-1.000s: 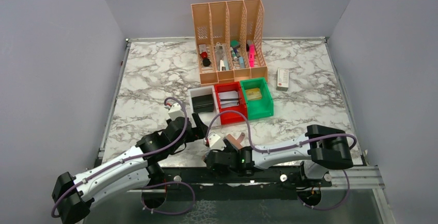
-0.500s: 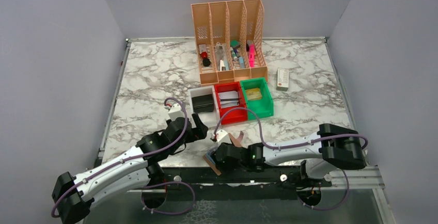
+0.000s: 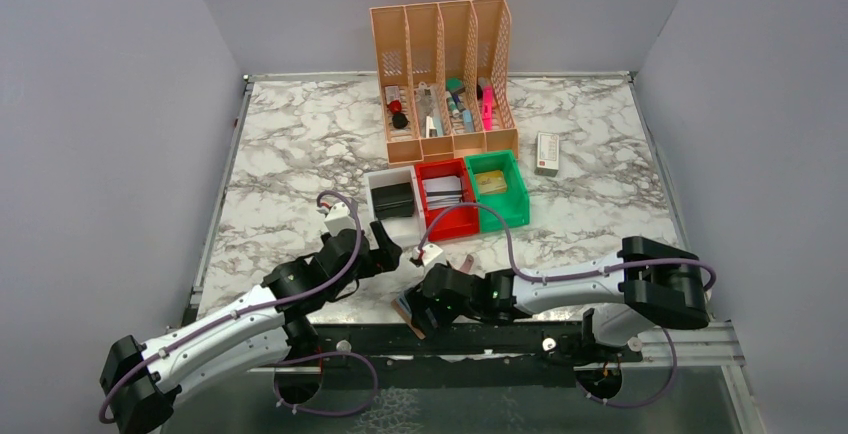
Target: Take the credit cards out of the card holder
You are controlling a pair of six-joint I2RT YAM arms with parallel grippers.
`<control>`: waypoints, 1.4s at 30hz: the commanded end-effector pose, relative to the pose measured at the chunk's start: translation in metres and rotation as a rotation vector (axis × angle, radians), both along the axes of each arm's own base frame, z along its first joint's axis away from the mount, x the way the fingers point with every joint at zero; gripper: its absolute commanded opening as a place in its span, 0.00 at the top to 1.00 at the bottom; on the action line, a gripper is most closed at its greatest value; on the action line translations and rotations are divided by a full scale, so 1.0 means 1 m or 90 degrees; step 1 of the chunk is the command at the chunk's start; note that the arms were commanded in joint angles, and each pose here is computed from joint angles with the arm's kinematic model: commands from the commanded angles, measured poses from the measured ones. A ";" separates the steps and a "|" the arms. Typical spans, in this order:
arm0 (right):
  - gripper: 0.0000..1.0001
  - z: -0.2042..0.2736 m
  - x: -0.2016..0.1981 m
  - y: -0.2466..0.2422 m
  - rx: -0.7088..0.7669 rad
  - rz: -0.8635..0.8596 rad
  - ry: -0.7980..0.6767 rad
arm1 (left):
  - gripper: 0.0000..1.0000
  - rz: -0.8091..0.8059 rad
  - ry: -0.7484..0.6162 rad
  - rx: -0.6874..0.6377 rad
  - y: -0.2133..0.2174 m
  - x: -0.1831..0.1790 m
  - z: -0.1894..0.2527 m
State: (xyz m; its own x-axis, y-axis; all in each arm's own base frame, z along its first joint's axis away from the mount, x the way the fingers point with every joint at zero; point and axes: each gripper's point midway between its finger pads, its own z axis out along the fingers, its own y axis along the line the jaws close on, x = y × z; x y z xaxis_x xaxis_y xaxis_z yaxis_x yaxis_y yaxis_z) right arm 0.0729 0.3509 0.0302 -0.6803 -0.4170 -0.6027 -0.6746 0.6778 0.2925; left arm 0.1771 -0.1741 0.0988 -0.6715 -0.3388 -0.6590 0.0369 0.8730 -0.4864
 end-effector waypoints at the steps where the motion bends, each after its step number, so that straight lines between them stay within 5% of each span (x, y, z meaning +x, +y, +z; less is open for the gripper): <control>1: 0.21 -0.012 -0.001 -0.013 -0.027 -0.010 0.016 | 0.09 -0.003 0.002 0.008 0.001 -0.001 -0.004; 14: 0.18 -0.036 0.013 -0.037 -0.118 -0.076 0.005 | 0.09 -0.004 0.007 0.009 -0.001 -0.001 -0.005; 27: 0.20 -0.009 0.009 -0.030 0.050 -0.063 0.105 | 0.09 -0.011 0.011 0.011 -0.006 0.001 -0.008; 35: 0.18 -0.015 0.015 -0.033 0.009 -0.023 0.065 | 0.09 -0.015 0.008 0.007 -0.007 0.000 -0.006; 42: 0.32 -0.033 0.023 -0.044 -0.098 -0.021 0.041 | 0.09 -0.014 0.008 0.012 -0.007 0.001 -0.007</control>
State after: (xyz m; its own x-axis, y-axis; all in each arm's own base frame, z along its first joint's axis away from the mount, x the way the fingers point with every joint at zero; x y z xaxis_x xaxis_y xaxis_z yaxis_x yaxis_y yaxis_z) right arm 0.0981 0.3417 0.0299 -0.7383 -0.3577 -0.5718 -0.6235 0.6854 0.3762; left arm 0.1777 -0.1758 0.0886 -0.6897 -0.3158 -0.6516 0.0270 0.8881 -0.4589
